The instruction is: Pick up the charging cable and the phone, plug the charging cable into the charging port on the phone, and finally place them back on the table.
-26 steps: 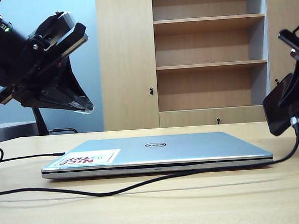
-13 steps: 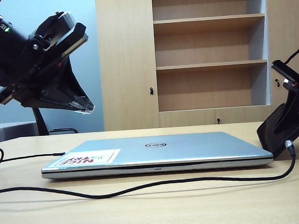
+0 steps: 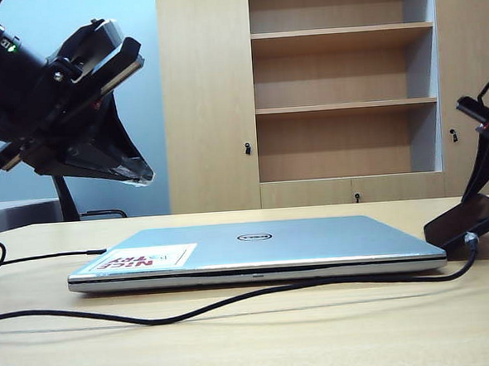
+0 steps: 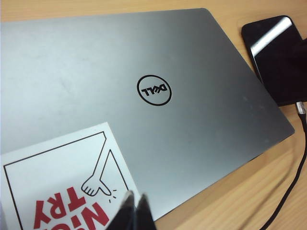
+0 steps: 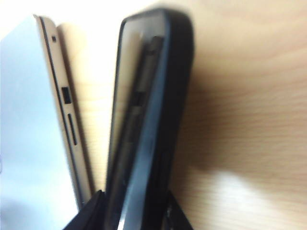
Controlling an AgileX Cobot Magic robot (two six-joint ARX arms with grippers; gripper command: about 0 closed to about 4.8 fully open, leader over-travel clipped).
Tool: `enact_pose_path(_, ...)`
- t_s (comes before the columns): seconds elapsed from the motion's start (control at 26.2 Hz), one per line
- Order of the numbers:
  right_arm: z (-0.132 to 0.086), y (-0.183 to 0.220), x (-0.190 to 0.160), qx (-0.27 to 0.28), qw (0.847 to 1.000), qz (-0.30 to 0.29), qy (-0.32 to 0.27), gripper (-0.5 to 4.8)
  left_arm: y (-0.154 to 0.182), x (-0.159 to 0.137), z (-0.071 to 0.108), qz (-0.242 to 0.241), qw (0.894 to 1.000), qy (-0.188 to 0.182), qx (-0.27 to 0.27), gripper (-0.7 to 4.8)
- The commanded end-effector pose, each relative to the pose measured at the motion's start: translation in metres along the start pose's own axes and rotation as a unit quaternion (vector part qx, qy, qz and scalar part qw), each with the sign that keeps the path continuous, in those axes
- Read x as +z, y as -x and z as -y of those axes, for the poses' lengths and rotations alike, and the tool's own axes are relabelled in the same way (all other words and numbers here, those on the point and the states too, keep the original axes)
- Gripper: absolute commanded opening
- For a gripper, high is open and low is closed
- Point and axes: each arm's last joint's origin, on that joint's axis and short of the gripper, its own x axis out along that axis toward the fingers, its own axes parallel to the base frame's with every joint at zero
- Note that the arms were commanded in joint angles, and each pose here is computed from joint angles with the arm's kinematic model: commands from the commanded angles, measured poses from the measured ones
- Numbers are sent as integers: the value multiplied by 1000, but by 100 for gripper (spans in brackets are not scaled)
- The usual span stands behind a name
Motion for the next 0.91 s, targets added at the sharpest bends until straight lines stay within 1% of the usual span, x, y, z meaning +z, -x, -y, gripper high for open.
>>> enact_pose_path(0.04, -10, 19, 9, -44, 998, 3, 35, 171, 1, 3, 1, 7, 1000, -3, -2, -6)
enact_pose_path(0.08, -14, 25, 12, -54, 998, 1, 40, 171, 1, 3, 1, 7, 1000, -3, -2, -6)
enact_pose_path(0.15, -18, 31, 15, -56, 998, 1, 40, 169, 1, 3, 1, 7, 1000, -3, -2, -6)
enact_pose_path(0.23, -34, 47, 21, -54, 998, 2, 45, 40, 4, 10, 4, 9, 1000, -3, -3, -6)
enact_pose_path(0.3, -47, 58, 20, -48, 996, 23, 71, 10, 9, 17, 6, 15, 1000, -10, -5, -6)
enact_pose_path(0.34, -58, 69, 17, -47, 993, 49, 98, -5, 14, 22, 8, 20, 1000, -16, -6, -6)
enact_pose_path(0.38, -66, 77, 14, -53, 990, 69, 114, -4, 18, 23, 9, 25, 1000, -16, -7, -6)
enact_pose_path(0.42, -78, 90, 8, -68, 983, 103, 136, -5, 24, 25, 10, 30, 999, -16, -8, -6)
enact_pose_path(0.5, -94, 107, -1, -71, 973, 148, 165, -5, 32, 25, 9, 32, 999, -15, -5, -6)
enact_pose_path(0.57, -105, 117, -10, -60, 962, 186, 193, -4, 39, 24, 8, 30, 999, -13, -1, -6)
enact_pose_path(0.65, -116, 127, -24, -47, 946, 231, 223, -4, 44, 22, 7, 30, 999, -12, 1, -6)
enact_pose_path(0.76, -124, 134, -44, -27, 925, 279, 256, -4, 51, 18, 5, 33, 999, -11, 5, -6)
enact_pose_path(0.8, -126, 134, -59, -11, 915, 296, 274, -4, 55, 15, 5, 37, 999, -11, 4, -6)
enact_pose_path(0.84, -125, 133, -65, -11, 915, 295, 276, -4, 57, 13, 4, 39, 999, -12, 4, -6)
enact_pose_path(0.91, -122, 129, -81, -9, 922, 272, 275, -4, 60, 5, 3, 40, 999, -12, 3, -6)
